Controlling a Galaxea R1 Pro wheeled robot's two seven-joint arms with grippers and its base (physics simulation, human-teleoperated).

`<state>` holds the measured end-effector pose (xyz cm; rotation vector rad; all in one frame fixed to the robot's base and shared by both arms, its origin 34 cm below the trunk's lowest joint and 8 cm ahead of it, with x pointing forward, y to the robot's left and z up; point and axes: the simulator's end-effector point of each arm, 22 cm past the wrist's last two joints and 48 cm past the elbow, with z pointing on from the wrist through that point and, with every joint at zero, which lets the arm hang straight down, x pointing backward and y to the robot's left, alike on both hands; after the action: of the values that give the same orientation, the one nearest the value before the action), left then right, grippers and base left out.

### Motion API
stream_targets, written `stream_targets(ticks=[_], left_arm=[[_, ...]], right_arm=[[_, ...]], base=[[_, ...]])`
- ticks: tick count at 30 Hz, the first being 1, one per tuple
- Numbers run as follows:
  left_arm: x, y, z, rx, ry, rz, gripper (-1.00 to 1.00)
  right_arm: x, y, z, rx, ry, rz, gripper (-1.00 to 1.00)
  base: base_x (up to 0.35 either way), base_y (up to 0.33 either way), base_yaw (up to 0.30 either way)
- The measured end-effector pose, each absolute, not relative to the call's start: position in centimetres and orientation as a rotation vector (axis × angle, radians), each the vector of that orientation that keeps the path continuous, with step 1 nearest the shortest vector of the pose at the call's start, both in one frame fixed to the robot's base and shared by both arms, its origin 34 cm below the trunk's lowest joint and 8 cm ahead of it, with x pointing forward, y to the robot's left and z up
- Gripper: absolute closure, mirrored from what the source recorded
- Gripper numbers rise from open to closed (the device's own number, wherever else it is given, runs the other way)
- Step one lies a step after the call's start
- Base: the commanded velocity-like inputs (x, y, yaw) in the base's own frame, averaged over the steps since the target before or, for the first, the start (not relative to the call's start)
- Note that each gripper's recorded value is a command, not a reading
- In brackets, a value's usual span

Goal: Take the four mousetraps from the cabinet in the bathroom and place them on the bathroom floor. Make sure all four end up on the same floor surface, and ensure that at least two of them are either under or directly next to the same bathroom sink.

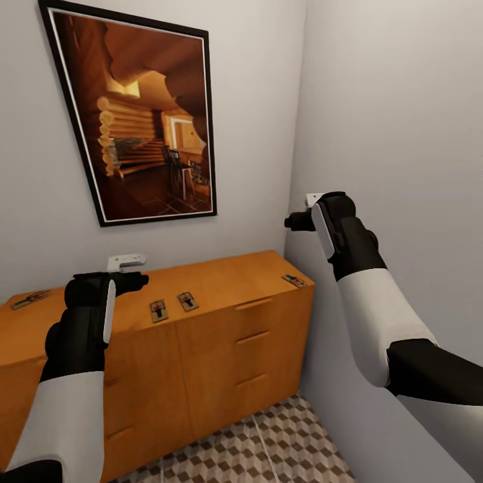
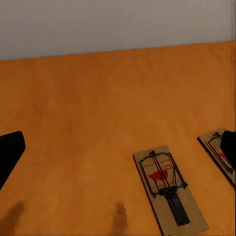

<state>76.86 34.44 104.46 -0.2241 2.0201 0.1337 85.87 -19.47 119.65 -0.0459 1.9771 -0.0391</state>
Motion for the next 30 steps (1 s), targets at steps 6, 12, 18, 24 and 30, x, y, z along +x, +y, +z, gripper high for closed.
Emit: stream_targets(ticks=[6,12,18,24,30], left_arm=[[76.9,34.4,104.5,-0.224,2.02,0.134,-1.0],[76.9,34.4,104.4,-0.224,2.02,0.133,-1.0],[76.9,34.4,104.4,-0.224,2.021,0.134,-1.0],[76.9,34.6,104.4,-0.227,2.021,0.138,-1.0],[76.8,35.1,104.3,-0.233,2.024,0.147,-1.0]], right_arm=[[85.9,-19.5,119.6,-0.046,1.977,-0.039,-1.0],[85.9,-19.4,119.4,-0.047,1.982,-0.036,-1.0],[86.1,-18.7,117.7,-0.059,2.025,-0.03,-1.0],[86.2,-17.3,115.1,-0.083,2.086,-0.014,-1.0],[85.9,-14.7,114.2,-0.116,2.109,0.021,-1.0]], base=[[0.23,-0.155,0.0],[0.138,-0.086,0.0],[0.038,-0.023,0.0],[0.01,-0.006,0.0],[0.003,-0.002,0.0]])
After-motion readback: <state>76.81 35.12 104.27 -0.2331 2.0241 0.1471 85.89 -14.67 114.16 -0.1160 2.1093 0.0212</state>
